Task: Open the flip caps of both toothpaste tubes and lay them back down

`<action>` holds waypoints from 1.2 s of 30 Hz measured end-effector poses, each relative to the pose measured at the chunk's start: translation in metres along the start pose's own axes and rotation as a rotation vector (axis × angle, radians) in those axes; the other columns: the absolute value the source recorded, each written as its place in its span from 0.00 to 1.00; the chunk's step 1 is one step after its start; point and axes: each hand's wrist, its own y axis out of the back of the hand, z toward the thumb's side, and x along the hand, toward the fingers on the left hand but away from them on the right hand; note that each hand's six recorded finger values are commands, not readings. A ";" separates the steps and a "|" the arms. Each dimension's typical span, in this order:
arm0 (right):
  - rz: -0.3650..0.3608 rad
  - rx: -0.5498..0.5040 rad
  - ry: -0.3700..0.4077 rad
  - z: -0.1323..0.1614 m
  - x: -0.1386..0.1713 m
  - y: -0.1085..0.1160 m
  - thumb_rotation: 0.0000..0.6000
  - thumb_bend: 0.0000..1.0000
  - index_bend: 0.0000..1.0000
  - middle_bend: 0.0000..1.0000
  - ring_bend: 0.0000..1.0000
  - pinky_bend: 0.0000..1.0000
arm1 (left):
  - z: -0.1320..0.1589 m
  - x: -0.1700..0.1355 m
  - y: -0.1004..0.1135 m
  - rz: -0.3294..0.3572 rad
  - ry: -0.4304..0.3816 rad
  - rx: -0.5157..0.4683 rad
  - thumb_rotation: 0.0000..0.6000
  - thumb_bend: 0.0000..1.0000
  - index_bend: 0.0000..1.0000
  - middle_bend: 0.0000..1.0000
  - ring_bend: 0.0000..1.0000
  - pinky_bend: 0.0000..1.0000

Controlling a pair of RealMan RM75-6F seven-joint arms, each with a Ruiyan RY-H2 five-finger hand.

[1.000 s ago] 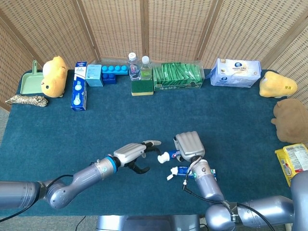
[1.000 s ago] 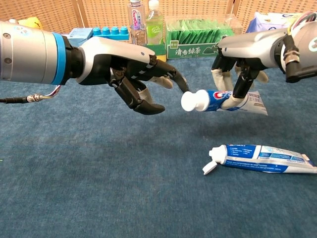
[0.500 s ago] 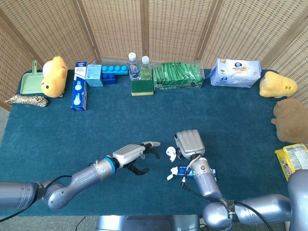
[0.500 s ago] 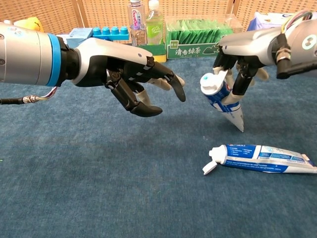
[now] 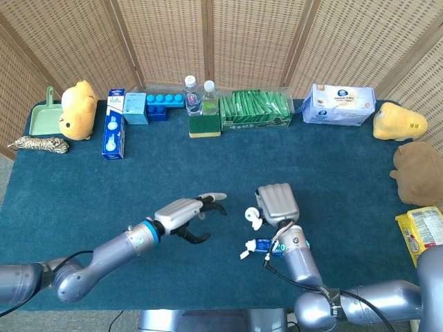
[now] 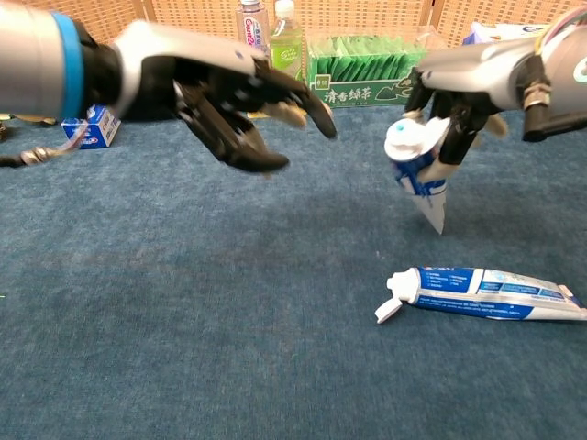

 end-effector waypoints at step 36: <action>-0.126 0.076 -0.205 -0.089 0.007 0.021 0.98 0.38 0.13 0.30 0.34 0.30 | -0.072 -0.130 0.054 0.273 0.163 0.020 1.00 0.40 0.19 0.00 0.00 0.28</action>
